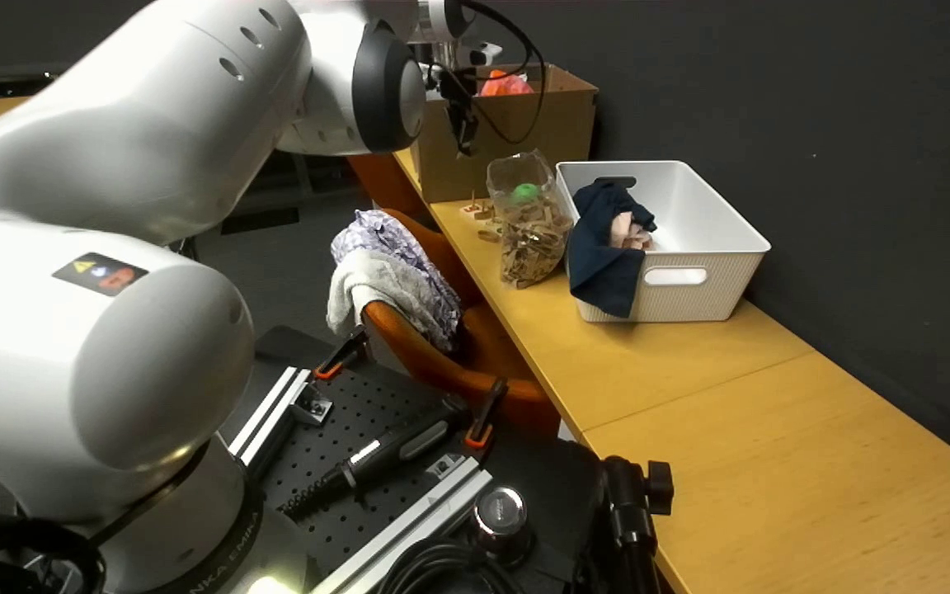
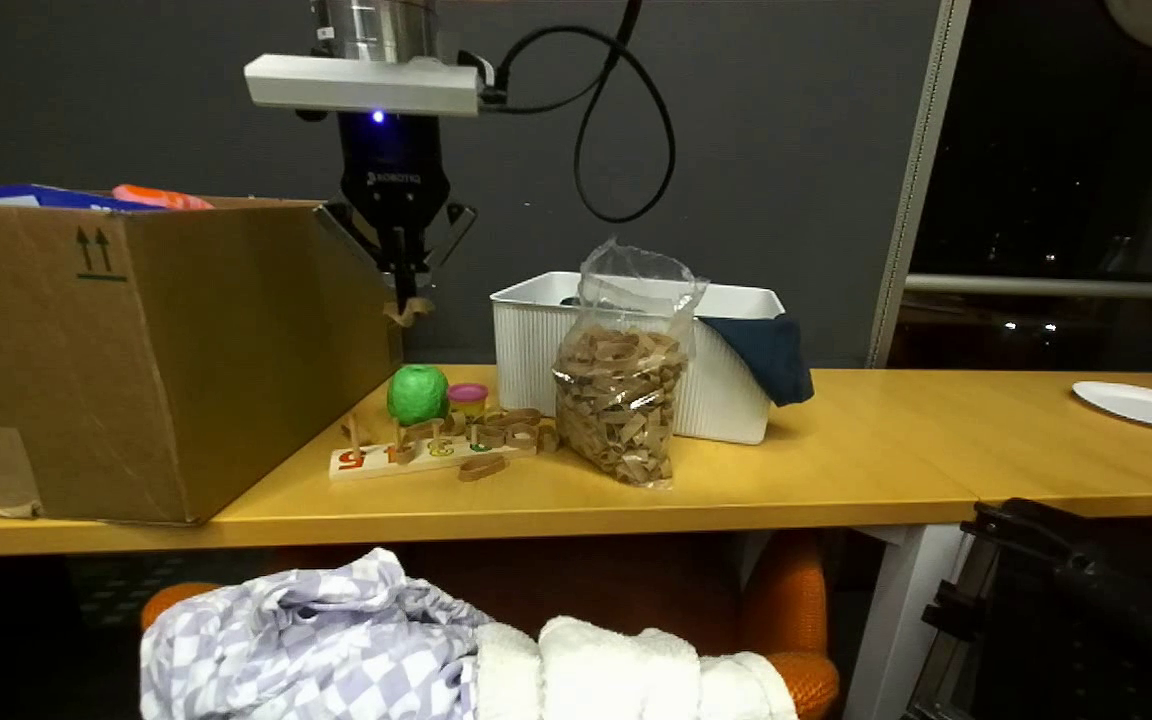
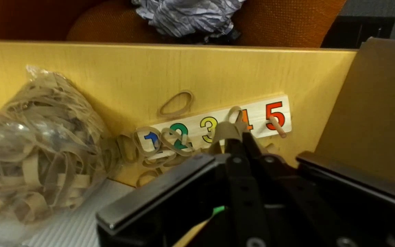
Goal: Place some rubber bands from the counter in the plastic.
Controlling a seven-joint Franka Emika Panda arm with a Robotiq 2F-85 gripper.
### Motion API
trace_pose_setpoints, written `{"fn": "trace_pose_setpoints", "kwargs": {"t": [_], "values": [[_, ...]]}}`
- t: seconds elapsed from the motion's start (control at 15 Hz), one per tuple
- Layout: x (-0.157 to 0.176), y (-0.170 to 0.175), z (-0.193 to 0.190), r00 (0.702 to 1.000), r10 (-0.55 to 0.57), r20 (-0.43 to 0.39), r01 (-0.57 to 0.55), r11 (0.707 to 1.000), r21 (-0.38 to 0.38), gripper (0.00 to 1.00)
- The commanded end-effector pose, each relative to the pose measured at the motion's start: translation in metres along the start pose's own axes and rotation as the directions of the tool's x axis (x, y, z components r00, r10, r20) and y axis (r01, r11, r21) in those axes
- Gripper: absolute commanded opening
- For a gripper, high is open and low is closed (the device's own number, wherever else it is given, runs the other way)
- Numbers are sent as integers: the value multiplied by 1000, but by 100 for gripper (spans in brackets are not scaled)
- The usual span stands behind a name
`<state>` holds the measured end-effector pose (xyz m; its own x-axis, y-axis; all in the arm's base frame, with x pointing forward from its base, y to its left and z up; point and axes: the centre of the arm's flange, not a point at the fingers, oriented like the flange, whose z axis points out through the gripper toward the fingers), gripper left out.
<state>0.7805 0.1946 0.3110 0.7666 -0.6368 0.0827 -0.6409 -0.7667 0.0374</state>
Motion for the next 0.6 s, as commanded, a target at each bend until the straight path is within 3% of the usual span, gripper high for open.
{"fn": "trace_pose_setpoints", "kwargs": {"t": [0.0, 0.2, 0.53], "values": [[-46, 61, -11, 982, 189, 25, -187, 980, -66, 1], [-50, 67, -19, 947, 319, 39, -313, 943, -108, 1], [-51, 81, -32, 860, 509, 42, -496, 852, -168, 1]]}}
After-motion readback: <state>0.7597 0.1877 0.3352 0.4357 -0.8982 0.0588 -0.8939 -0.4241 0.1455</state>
